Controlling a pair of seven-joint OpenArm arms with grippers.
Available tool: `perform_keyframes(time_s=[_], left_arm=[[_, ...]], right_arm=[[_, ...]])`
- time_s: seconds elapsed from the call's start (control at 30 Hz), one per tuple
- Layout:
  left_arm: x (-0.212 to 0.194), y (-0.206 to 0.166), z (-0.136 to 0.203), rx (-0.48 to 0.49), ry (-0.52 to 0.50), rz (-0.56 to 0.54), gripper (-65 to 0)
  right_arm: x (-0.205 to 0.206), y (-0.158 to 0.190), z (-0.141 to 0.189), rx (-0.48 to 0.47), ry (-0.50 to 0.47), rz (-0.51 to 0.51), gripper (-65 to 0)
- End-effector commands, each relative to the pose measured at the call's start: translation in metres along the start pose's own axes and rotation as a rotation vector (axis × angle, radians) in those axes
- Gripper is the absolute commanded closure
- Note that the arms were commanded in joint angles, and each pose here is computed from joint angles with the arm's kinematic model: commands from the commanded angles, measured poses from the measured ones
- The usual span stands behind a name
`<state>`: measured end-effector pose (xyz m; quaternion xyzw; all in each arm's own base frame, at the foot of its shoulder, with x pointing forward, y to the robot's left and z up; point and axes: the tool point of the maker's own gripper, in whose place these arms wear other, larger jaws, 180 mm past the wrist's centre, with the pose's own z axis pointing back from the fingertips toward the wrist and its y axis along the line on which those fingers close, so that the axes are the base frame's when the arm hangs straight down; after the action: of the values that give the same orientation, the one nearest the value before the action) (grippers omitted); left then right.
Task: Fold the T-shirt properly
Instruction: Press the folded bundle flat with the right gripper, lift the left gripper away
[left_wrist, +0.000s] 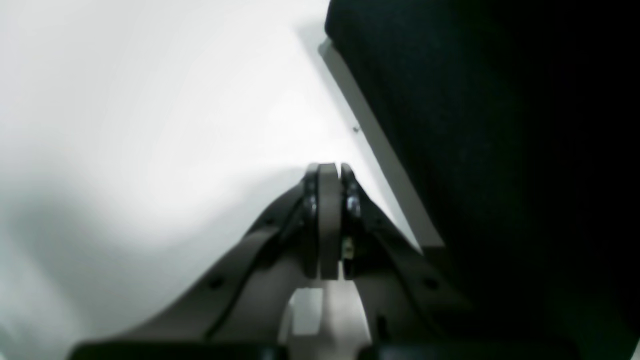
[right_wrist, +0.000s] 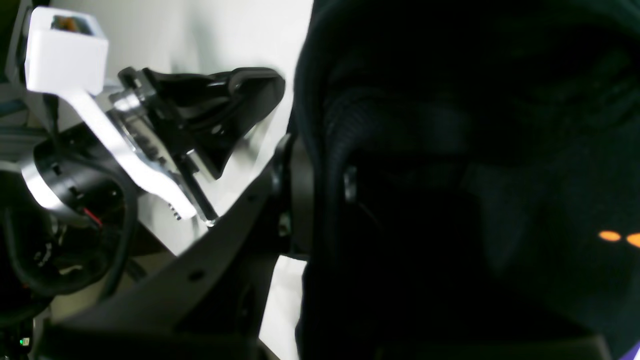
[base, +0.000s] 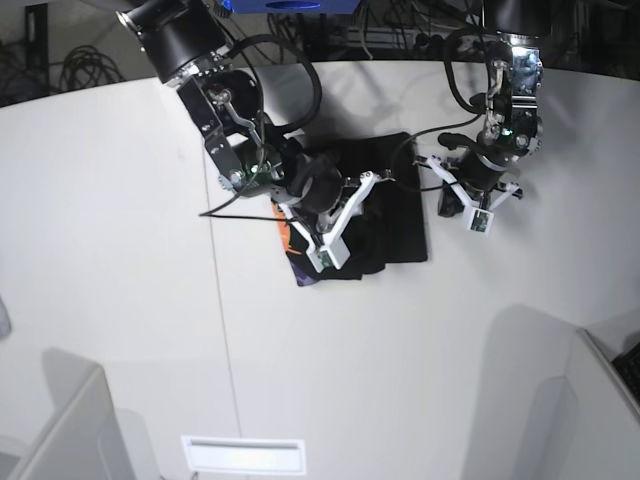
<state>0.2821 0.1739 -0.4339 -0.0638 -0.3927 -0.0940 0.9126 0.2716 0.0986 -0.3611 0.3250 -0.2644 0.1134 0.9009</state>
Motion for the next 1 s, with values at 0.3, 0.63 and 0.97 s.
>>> perform_keyframes(time_s=[0.3, 0.63, 0.97], left_arm=[[-0.014, 0.007, 0.004, 0.019, 0.064, -0.012, 0.0], [-0.013, -0.012, 0.034, -0.005, 0.027, -0.054, 0.0], [-0.019, 0.041, 0.087, 0.064, -0.04, 0.112, 0.0]], right_arm=[[0.013, 0.007, -0.006, 0.022, -0.029, -0.016, 0.0], [0.013, 0.007, -0.006, 0.022, -0.031, -0.016, -22.7], [0.013, 0.009, -0.006, 0.024, -0.026, -0.008, -23.0]])
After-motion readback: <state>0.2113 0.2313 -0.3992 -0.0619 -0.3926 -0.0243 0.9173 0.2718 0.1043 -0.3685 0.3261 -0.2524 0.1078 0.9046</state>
